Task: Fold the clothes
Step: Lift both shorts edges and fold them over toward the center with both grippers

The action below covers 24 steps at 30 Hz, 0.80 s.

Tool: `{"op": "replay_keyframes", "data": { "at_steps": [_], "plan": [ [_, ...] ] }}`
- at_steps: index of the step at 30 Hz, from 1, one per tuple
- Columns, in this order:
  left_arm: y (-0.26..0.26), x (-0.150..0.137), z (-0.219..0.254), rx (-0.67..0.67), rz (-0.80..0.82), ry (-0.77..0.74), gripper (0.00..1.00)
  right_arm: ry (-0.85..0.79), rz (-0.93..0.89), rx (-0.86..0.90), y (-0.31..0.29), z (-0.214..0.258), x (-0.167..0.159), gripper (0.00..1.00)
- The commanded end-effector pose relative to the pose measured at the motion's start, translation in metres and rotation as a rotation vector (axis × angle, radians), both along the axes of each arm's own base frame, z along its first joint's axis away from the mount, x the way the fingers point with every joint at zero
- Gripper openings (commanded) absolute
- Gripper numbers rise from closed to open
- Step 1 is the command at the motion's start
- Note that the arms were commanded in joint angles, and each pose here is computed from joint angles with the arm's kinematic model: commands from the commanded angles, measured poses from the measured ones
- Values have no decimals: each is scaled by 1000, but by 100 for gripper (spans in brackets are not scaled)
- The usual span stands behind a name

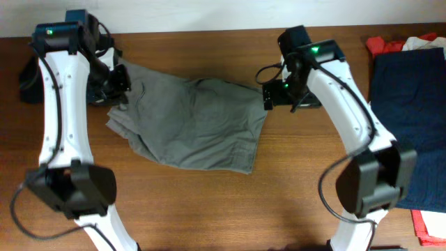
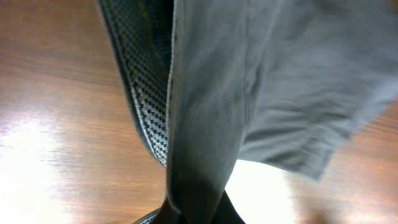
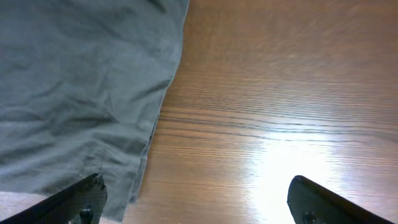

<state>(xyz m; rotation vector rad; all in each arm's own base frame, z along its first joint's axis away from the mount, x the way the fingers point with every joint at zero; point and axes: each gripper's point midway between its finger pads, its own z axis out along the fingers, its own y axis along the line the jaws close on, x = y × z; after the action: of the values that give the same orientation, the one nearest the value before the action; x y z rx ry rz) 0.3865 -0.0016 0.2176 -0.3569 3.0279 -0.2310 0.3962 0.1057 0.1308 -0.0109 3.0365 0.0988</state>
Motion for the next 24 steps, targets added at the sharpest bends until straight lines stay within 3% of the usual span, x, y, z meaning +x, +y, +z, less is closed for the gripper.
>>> {"op": "replay_keyframes", "data": {
  "at_steps": [1,3,5,11,15,20,22,23,24],
  "plan": [
    [-55,-12,40,-44,-74,-104,1,123,-96,79,15,-34,-5,66],
    [-92,-19,37,-55,-124,-86,1,183,-146,84,18,-53,-7,40],
    [-123,-23,33,-51,-202,-85,1,220,-158,113,27,-65,-8,31],
    [-180,-19,-11,-30,-338,-13,1,243,-162,49,29,-91,-8,31],
    [-228,-23,-14,-44,-488,-82,1,200,-160,38,28,-95,3,29],
    [-257,-32,-47,-27,-555,-12,1,193,-168,36,24,-100,7,27],
    [-257,-34,-54,-20,-557,12,13,204,-210,41,8,-99,9,29],
    [-256,-34,-57,-16,-557,23,25,232,-255,49,-12,-96,8,41],
    [-257,-34,-57,-16,-557,23,45,247,-277,51,-21,-95,7,46]
  ]
}}
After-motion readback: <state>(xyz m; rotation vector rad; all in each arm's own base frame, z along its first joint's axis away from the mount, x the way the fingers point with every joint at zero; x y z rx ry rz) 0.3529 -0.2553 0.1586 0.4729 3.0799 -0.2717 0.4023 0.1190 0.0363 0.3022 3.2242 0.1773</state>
